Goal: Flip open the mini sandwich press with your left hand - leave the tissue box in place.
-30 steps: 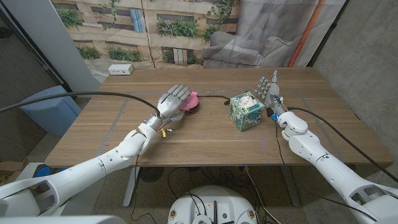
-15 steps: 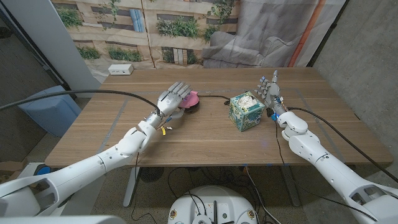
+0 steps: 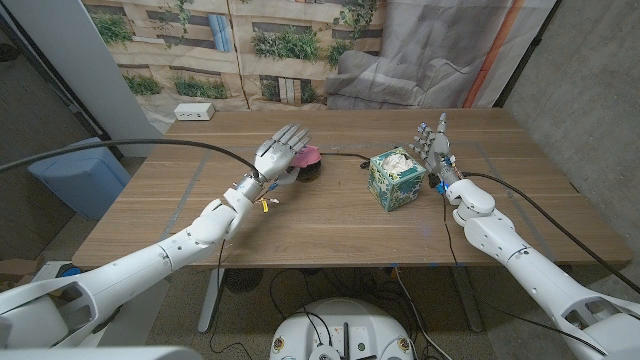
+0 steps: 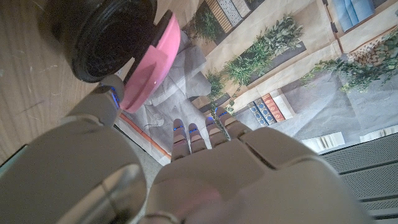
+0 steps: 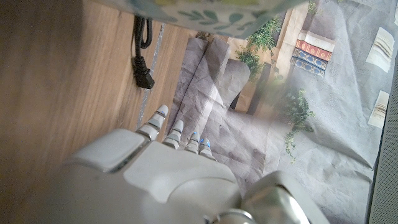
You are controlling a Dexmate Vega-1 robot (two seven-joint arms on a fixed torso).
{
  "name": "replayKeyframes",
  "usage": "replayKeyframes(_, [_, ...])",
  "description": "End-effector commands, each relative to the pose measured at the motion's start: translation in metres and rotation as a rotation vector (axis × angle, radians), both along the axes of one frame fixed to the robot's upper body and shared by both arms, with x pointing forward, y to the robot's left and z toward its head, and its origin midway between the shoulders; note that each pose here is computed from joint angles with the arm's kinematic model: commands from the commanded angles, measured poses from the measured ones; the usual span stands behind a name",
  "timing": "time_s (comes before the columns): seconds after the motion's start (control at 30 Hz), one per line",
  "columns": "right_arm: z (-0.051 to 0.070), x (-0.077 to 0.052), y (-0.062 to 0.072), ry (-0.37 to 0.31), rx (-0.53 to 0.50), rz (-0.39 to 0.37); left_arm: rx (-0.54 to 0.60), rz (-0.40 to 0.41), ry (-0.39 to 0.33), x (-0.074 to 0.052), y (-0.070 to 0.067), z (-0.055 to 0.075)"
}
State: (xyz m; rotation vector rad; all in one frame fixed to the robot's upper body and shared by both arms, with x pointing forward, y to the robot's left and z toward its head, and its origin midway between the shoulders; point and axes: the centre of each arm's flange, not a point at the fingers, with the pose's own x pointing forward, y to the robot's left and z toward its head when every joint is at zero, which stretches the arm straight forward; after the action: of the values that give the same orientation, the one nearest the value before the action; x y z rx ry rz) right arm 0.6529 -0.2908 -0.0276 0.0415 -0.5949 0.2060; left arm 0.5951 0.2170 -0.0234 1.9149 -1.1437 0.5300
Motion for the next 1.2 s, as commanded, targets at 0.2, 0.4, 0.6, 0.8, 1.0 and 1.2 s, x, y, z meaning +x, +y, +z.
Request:
replayKeyframes(0.2, [0.000, 0.000, 0.000, 0.000, 0.000, 0.000, -0.005, -0.019, -0.034, -0.004, -0.006, 0.016])
replayKeyframes(0.4, [0.000, 0.000, 0.000, 0.000, 0.000, 0.000, 0.002, -0.018, -0.047, -0.001, -0.004, 0.025])
replayKeyframes(0.6, [0.000, 0.000, 0.000, 0.000, 0.000, 0.000, 0.010, -0.028, -0.062, 0.004, -0.007, 0.035])
replayKeyframes(0.8, [0.000, 0.000, 0.000, 0.000, 0.000, 0.000, 0.019, -0.040, -0.070, 0.007, -0.011, 0.041])
replayKeyframes(1.0, [0.000, 0.000, 0.000, 0.000, 0.000, 0.000, 0.027, -0.055, -0.077, 0.010, -0.016, 0.047])
replayKeyframes(1.2, [0.000, 0.000, 0.000, 0.000, 0.000, 0.000, 0.031, -0.068, -0.084, 0.012, -0.021, 0.053])
